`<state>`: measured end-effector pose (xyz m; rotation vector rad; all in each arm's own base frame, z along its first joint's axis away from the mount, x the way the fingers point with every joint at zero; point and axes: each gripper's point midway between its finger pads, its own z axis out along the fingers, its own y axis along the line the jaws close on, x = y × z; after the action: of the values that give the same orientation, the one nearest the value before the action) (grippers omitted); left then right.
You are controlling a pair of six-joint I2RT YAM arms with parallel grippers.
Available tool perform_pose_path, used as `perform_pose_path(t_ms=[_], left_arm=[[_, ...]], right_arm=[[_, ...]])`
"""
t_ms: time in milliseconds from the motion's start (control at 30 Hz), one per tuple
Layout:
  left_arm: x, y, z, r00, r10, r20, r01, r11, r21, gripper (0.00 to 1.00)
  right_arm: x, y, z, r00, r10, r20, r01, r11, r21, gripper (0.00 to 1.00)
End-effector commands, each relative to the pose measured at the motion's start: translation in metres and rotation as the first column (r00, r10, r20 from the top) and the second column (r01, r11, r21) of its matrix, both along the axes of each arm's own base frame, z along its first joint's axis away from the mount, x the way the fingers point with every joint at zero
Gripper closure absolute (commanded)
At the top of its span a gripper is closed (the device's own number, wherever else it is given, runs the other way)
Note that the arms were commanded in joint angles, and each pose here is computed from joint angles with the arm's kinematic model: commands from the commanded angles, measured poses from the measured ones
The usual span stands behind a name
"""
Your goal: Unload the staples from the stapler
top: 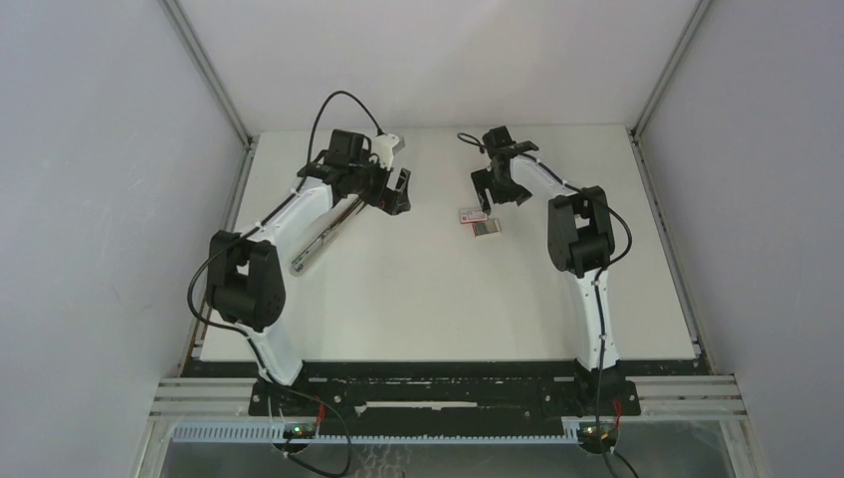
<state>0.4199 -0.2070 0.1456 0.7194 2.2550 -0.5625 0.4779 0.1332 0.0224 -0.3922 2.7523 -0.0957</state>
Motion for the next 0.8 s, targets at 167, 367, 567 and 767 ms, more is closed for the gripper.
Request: perform_pose_path(t_ms=[167, 367, 567, 767], left_arm=[[0.001, 0.014, 0.033, 0.985, -0.046, 0.164, 0.037, 0.998, 0.057, 0.0], [0.0, 0.013, 0.024, 0.977, -0.121, 0.176, 0.106, 0.99, 0.093, 0.0], [0.003, 0.006, 0.01, 0.968, -0.189, 0.166, 0.172, 0.979, 0.11, 0.0], [-0.001, -0.013, -0.003, 0.929, -0.344, 0.137, 0.317, 0.93, 0.187, 0.0]], right_arm=[[0.003, 0.04, -0.001, 0.995, 0.095, 0.015, -0.095, 0.995, 0.026, 0.18], [-0.009, 0.071, 0.0, 0.986, 0.166, 0.003, -0.165, 0.983, 0.081, 0.18], [-0.027, 0.09, 0.004, 0.978, 0.207, -0.019, -0.203, 0.972, 0.122, 0.18], [-0.015, 0.068, 0.04, 0.985, 0.169, 0.033, -0.172, 0.972, 0.162, 0.18]])
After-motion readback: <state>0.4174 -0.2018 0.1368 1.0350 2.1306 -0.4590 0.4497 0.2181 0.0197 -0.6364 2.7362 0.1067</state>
